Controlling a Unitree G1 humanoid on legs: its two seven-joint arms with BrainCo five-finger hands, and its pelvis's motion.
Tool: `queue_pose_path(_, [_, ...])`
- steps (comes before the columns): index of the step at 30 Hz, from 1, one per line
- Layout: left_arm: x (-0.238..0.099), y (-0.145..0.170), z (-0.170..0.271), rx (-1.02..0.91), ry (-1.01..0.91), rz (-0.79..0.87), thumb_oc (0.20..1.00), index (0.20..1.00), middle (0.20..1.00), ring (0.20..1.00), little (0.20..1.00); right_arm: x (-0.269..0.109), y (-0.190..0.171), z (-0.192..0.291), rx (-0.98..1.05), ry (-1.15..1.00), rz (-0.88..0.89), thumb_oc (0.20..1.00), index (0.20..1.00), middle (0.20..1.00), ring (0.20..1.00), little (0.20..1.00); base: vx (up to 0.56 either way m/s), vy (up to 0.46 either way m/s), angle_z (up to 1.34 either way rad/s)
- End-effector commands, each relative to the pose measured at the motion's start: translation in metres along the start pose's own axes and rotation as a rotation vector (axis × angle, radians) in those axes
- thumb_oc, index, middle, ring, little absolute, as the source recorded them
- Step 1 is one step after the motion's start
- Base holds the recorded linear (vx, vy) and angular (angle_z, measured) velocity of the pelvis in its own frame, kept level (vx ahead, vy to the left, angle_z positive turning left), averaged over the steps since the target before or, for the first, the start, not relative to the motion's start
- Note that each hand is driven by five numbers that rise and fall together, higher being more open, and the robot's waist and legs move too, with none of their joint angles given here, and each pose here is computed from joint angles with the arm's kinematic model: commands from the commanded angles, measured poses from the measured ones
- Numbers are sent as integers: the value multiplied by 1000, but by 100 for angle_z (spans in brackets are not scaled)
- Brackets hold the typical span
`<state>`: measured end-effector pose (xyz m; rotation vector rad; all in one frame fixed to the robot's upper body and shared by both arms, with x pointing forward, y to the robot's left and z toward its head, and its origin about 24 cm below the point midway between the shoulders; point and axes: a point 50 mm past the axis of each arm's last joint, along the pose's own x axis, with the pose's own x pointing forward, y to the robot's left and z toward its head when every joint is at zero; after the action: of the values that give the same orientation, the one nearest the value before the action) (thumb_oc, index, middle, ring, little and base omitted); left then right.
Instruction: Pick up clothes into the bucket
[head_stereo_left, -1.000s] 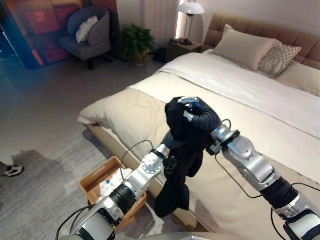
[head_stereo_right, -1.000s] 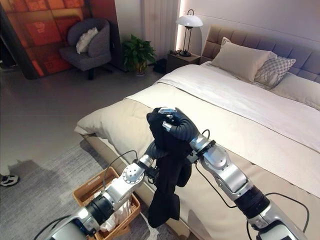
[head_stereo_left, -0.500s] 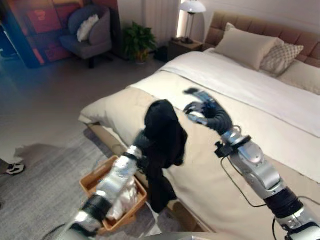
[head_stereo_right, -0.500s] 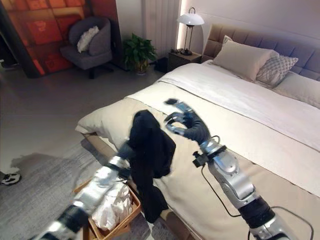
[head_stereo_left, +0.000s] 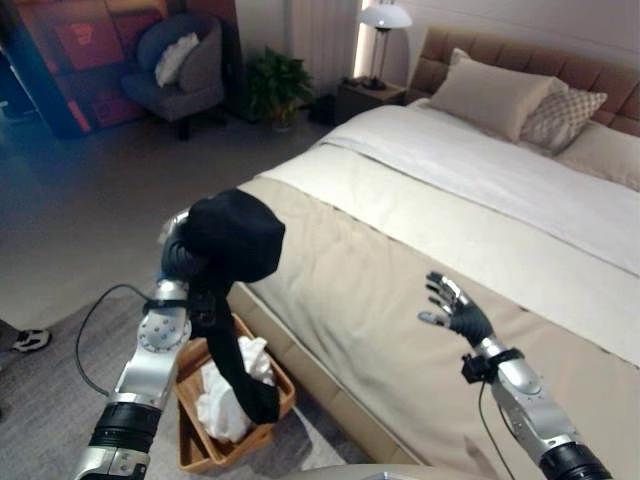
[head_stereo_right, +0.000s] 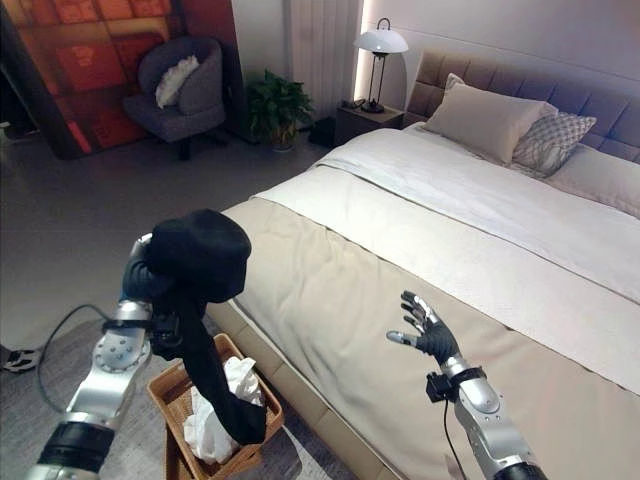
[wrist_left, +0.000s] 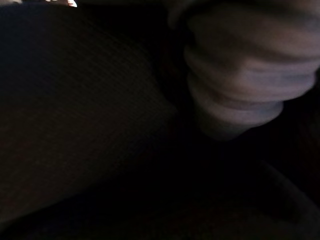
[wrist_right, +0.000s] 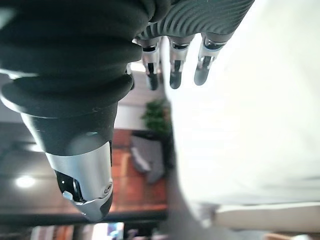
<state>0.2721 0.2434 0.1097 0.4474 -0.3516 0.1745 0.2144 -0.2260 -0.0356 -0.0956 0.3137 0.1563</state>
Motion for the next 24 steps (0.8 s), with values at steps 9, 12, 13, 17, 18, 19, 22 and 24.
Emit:
queue_pose_path(9, [70,38,102,130,-480,179,200,200,200,200,200,-6,9,-72,-214,367,-16,1000,1000,1000,1000,1000,3,1,1])
queue_pose_path(12, [85,47,116,181,-509,218,200,200,200,200,200,-14,11,-89,-263,466,8,1000,1000,1000,1000,1000,10,-5,7])
queue_pose_path(13, [87,48,117,189,-508,227,200,200,200,200,200,-15,11,-91,-256,470,8,1000,1000,1000,1000,1000,0,0,0])
queue_pose_path(17, [85,45,107,223,-469,218,200,200,200,200,200,-19,13,-95,-225,480,-6,1000,1000,1000,1000,1000,0,0,0])
queue_pose_path(18, [83,44,101,217,-448,219,200,200,200,200,200,-19,14,-94,-218,475,-10,1000,1000,1000,1000,1000,0,0,0])
queue_pose_path(19, [79,44,94,225,-425,218,200,200,200,200,200,-19,14,-94,-212,471,-16,1000,1000,1000,1000,1000,0,0,0])
queue_pose_path(22, [67,44,74,222,-353,217,200,200,200,200,200,-19,11,-92,-199,455,-45,1000,1000,1000,1000,1000,0,0,0])
queue_pose_path(24, [61,44,66,221,-326,219,200,200,200,200,200,-19,10,-90,-195,447,-52,1000,1000,1000,1000,1000,0,0,0])
